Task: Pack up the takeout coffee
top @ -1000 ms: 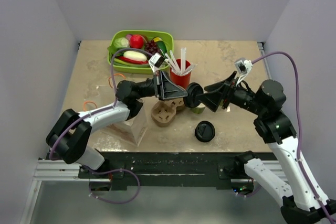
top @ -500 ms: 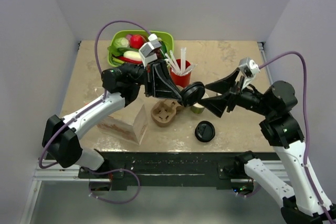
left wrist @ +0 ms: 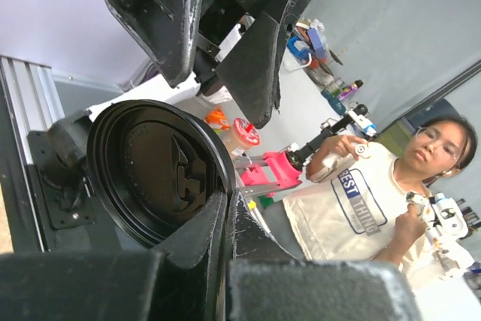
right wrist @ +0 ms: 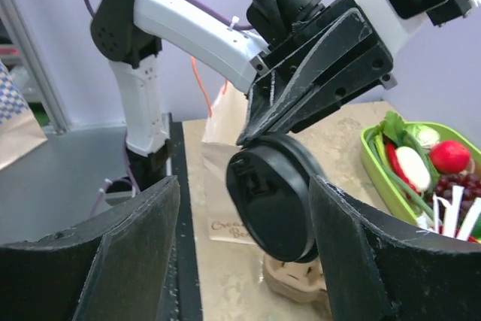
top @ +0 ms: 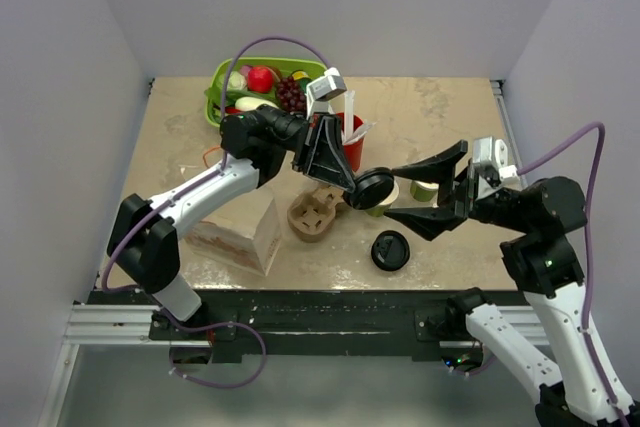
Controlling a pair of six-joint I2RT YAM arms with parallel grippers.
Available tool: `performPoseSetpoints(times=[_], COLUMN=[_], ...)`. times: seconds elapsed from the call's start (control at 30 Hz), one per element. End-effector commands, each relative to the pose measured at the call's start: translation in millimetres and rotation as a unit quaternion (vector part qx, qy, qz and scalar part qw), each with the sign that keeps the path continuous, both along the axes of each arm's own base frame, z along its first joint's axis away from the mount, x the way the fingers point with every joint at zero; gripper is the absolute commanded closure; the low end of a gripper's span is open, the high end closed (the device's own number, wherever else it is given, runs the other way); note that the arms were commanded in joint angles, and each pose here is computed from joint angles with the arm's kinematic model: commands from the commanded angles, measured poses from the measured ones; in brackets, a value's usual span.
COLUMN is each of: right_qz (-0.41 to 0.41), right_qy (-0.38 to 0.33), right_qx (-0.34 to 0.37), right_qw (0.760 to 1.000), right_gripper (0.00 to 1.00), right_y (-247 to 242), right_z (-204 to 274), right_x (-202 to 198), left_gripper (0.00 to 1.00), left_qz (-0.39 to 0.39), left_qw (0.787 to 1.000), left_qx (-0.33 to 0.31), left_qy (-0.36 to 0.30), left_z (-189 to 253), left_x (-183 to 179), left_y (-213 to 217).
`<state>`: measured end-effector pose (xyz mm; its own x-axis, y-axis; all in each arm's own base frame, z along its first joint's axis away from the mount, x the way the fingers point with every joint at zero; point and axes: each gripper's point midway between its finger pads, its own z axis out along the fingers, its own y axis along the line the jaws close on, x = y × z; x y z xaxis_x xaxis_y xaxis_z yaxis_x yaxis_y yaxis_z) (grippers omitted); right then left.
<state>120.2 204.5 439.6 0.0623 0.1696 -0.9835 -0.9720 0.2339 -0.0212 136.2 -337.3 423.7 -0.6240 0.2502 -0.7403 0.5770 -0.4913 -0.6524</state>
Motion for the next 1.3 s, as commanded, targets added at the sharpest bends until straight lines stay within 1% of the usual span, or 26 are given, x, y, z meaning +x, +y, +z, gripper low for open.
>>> performPoseSetpoints(times=[0.0, 0.07, 0.13, 0.2, 0.3, 0.4, 0.53, 0.57, 0.6, 0.7, 0.8, 0.9, 1.03, 1.13, 1.17, 1.23, 1.27], right_qz=[-0.019, -0.044, -0.043, -0.029, 0.013, 0.037, 0.060, 0.067, 0.073, 0.105, 0.109, 0.115, 0.120, 0.117, 0.115, 0.108, 0.102], right_qy=[-0.056, -0.060, -0.056, -0.038, -0.039, -0.043, -0.024, -0.019, -0.017, 0.003, 0.011, 0.011, 0.021, 0.020, 0.023, 0.017, 0.015], right_qx=[-0.009, -0.014, -0.022, -0.040, -0.059, -0.062, -0.068, -0.068, -0.067, -0.073, -0.075, -0.068, -0.067, -0.066, -0.065, -0.062, -0.060], right_qw=[0.998, 0.997, 0.997, 0.998, 0.997, 0.996, 0.996, 0.995, 0.995, 0.992, 0.991, 0.991, 0.990, 0.991, 0.991, 0.992, 0.993], right_gripper=[0.28, 0.28, 0.28, 0.28, 0.28, 0.28, 0.30, 0.31, 0.35, 0.40, 0.41, 0.45, 0.66, 0.72, 0.80, 0.89, 0.97], right_y=[-1, -4, -4, -1, 4, 7, 11, 13, 14, 18, 19, 20, 20, 19, 18, 15, 15], right_z=[11, 9, 5, -4, -11, -14, -20, -21, -20, -26, -28, -26, -26, -26, -27, -25, -26], right_x=[9, 17, 18, 18, 9, 5, 7, 8, 8, 5, 5, 2, 0, -4, -4, -9, -9], left_gripper=[1.00, 1.00, 1.00, 1.00, 1.00, 1.00, 1.00, 1.00, 1.00, 1.00, 1.00, 1.00, 1.00, 1.00, 1.00, 1.00, 1.00], left_qz=[-0.011, -0.011, -0.012, -0.013, -0.016, -0.018, -0.020, -0.019, -0.020, -0.025, -0.026, -0.028, -0.030, -0.030, -0.029, -0.027, -0.027], left_qw=[0.957, 0.955, 0.952, 0.951, 0.946, 0.941, 0.935, 0.934, 0.935, 0.937, 0.938, 0.937, 0.937, 0.937, 0.938, 0.939, 0.940], left_qx=[-0.168, -0.167, -0.167, -0.162, -0.154, -0.153, -0.157, -0.157, -0.158, -0.156, -0.157, -0.160, -0.158, -0.157, -0.156, -0.150, -0.147], left_qy=[-0.238, -0.246, -0.255, -0.264, -0.286, -0.303, -0.318, -0.320, -0.318, -0.312, -0.309, -0.309, -0.310, -0.310, -0.310, -0.307, -0.306], left_z=[17, 16, 16, 14, 11, 9, 11, 11, 11, 8, 6, 5, 4, 4, 3, 1, 0], left_x=[-39, -40, -42, -43, -45, -48, -53, -53, -54, -55, -56, -57, -57, -56, -54, -51, -48], left_y=[31, 32, 34, 35, 38, 41, 44, 45, 44, 42, 42, 40, 39, 39, 38, 38, 37])
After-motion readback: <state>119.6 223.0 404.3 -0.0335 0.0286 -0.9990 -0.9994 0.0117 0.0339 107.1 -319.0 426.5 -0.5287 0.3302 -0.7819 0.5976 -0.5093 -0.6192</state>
